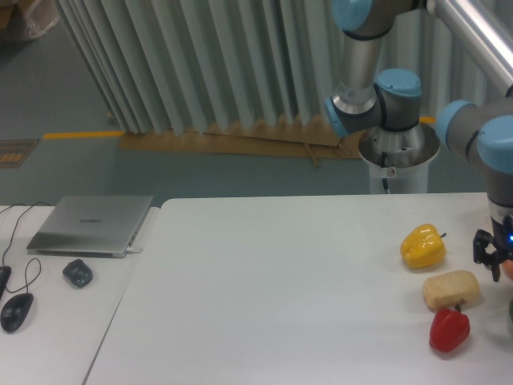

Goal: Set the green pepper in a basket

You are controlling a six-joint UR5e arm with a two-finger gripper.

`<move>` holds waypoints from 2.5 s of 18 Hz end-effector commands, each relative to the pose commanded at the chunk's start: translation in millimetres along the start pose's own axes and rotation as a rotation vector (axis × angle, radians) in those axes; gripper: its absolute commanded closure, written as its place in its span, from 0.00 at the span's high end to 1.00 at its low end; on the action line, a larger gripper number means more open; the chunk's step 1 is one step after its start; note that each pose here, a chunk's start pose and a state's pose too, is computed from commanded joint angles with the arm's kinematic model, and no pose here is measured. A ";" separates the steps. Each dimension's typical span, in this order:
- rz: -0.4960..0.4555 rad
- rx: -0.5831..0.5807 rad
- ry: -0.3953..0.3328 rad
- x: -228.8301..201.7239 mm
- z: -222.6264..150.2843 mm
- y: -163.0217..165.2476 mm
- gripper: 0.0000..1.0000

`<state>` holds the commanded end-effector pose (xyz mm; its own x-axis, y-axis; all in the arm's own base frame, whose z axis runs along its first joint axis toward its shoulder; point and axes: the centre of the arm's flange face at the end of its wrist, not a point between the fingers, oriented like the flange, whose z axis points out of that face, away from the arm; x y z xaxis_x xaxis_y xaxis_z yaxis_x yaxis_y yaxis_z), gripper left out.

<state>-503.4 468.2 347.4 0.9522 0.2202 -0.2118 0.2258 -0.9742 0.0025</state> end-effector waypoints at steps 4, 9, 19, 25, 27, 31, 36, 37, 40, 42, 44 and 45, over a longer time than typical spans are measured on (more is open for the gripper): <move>-0.001 -0.024 0.015 3.7 10.3 2.3 1.00; 0.010 -0.048 0.039 9.2 31.0 0.3 1.00; -0.015 -0.047 0.029 -22.7 36.9 9.5 1.00; -0.019 -0.056 0.032 -23.0 44.7 8.2 1.00; -0.021 -0.058 0.034 -22.2 46.0 8.7 1.00; -0.026 -0.055 0.031 -20.4 42.1 8.3 1.00; -0.022 -0.058 0.035 -15.2 44.4 6.8 1.00; -0.020 -0.059 0.036 -15.1 45.5 6.7 1.00; -0.018 -0.060 0.039 -14.9 48.6 6.0 1.00; -0.018 -0.062 0.041 -13.4 51.5 5.4 1.00; -0.017 -0.060 0.041 -13.3 49.6 5.7 1.00; -0.016 -0.061 0.041 -12.5 50.4 5.0 1.00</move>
<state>-524.6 458.0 300.7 0.9556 0.2391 -0.1720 0.2524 -0.9658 0.0597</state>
